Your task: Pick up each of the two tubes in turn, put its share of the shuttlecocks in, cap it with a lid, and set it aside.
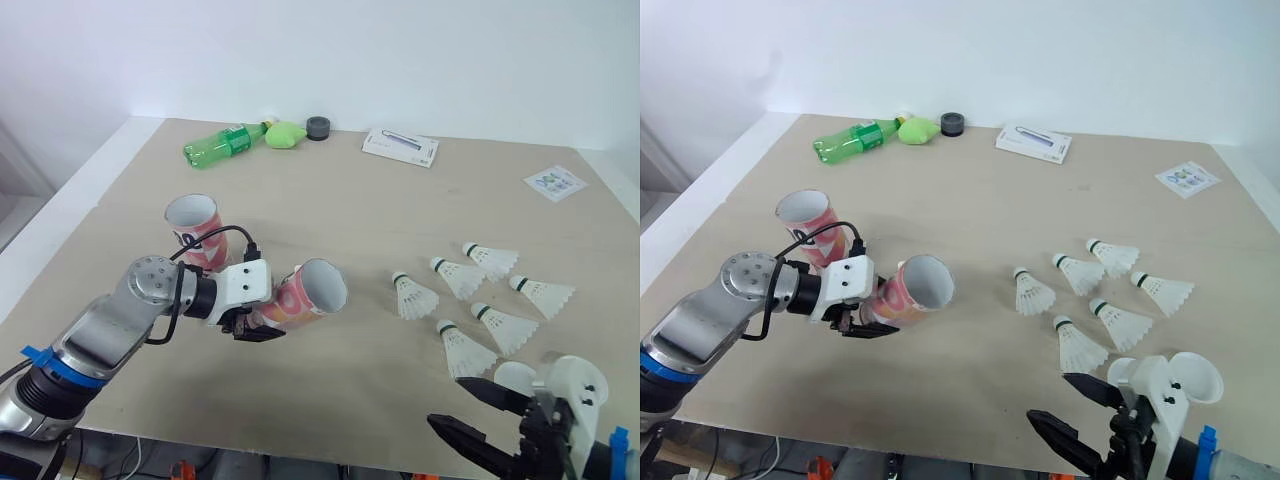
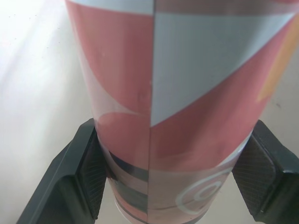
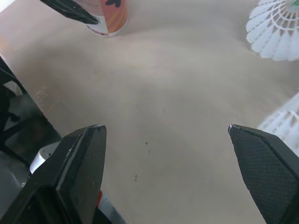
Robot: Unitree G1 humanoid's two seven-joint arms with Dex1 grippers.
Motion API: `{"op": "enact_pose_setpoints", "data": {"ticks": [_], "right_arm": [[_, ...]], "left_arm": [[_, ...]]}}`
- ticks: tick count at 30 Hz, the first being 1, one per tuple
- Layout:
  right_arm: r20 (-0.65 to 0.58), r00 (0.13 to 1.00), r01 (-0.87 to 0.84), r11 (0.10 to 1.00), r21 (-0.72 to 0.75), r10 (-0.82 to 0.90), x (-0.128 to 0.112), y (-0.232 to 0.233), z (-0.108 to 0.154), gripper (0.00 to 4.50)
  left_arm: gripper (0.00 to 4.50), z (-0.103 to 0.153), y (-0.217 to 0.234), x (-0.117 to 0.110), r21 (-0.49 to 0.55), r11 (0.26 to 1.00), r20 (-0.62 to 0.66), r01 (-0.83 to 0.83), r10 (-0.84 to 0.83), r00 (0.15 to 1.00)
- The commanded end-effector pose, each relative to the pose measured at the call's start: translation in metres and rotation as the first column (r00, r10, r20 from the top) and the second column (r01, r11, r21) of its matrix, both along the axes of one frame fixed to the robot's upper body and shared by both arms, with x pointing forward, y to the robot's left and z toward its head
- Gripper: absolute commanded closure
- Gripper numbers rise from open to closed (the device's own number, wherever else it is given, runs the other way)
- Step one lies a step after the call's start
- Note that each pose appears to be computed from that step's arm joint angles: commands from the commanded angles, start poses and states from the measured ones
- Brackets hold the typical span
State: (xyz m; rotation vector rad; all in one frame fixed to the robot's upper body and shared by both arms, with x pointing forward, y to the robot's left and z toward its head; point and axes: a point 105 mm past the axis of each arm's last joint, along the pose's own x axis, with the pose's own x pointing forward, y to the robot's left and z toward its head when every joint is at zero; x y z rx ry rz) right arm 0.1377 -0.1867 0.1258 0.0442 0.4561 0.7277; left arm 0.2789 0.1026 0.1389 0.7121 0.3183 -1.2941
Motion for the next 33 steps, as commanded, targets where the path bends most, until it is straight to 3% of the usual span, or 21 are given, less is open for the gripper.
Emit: {"op": "enact_pose_setpoints", "data": {"ticks": [1,9,20,33], "right_arm": [[0.021,1.0,0.018,1.0,-0.017,-0.017,0.005,-0.002,0.0,0.0],[0.022,1.0,0.018,1.0,-0.012,-0.017,0.005,-0.007,0.001,0.0],[0.03,1.0,-0.005,1.0,0.009,0.005,0.015,0.002,-0.005,0.0],[0.018,0.999,-0.03,1.0,0.004,0.03,0.015,0.01,-0.009,0.0]], "left_arm": [[1.16,-0.008,0.001,0.003,0.029,0.999,-0.009,-0.027,0.027,1.0],[1.16,-0.003,-0.008,0.001,-0.012,1.0,-0.034,-0.028,0.028,0.999],[1.16,-0.022,-0.012,0.006,0.0,1.0,-0.039,-0.027,0.027,0.999],[1.16,-0.021,-0.033,-0.003,-0.045,0.998,-0.047,0.036,-0.038,0.998]]}}
